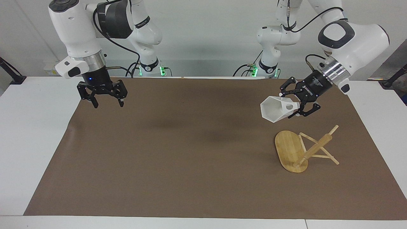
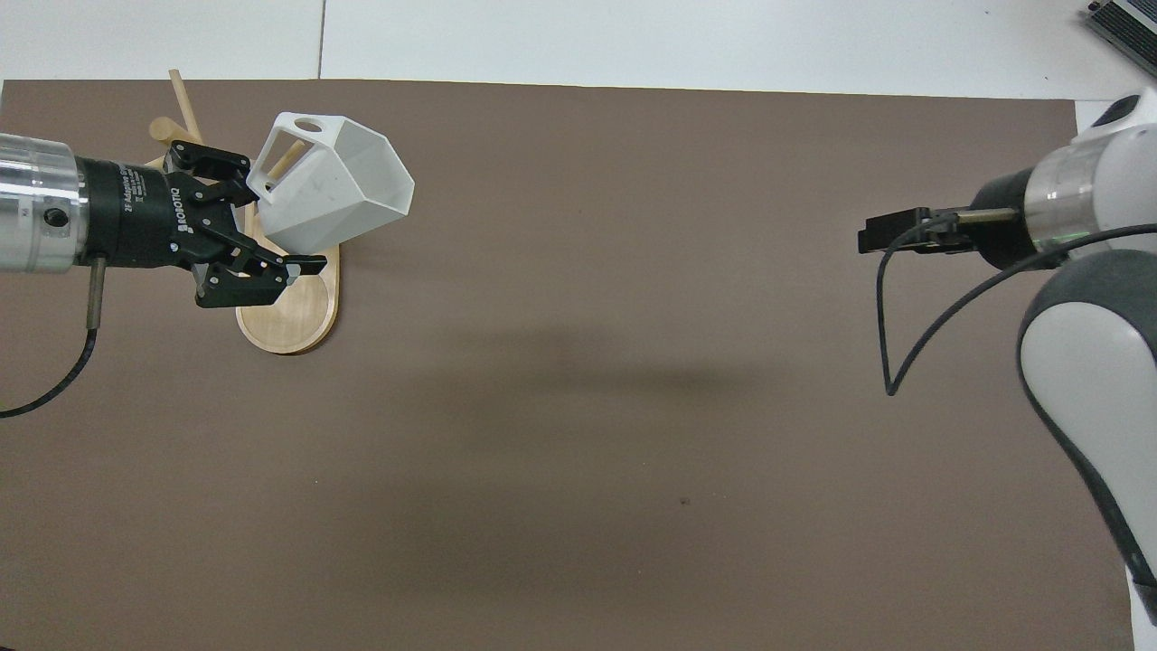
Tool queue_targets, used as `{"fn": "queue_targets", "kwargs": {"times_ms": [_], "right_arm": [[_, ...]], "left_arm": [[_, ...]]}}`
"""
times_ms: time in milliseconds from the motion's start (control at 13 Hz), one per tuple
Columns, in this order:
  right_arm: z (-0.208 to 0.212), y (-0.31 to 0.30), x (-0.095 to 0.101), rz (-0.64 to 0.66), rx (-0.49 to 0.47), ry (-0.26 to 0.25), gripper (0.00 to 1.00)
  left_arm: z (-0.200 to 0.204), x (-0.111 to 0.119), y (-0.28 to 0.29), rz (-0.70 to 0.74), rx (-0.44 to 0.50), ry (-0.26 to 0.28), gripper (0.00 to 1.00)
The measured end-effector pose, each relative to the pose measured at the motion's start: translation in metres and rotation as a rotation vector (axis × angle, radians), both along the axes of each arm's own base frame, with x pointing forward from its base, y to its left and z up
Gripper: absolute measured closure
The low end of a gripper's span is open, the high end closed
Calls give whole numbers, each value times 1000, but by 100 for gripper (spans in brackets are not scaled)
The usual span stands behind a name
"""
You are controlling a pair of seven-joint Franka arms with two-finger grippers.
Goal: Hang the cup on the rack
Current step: 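Move the cup with the left gripper onto a peg of the mug tree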
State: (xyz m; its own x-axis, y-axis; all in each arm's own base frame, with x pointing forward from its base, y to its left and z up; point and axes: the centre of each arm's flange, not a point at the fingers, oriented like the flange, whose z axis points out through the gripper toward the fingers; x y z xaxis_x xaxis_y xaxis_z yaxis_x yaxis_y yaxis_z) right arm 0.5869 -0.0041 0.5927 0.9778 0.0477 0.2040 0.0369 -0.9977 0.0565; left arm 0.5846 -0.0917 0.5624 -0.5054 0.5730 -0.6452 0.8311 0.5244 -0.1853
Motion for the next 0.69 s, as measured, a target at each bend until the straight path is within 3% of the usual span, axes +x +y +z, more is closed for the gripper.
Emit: {"fn": "queue_targets", "kwargs": {"times_ms": [463,695], "right_arm": [[12,-12,5,-7,-45,-67,0],[24,-16,2,-28,-41,-37,0]], "left_arm": [[-34,-11,14,172,5,34,28],[-46,-18,17,222,10,43,28]]}}
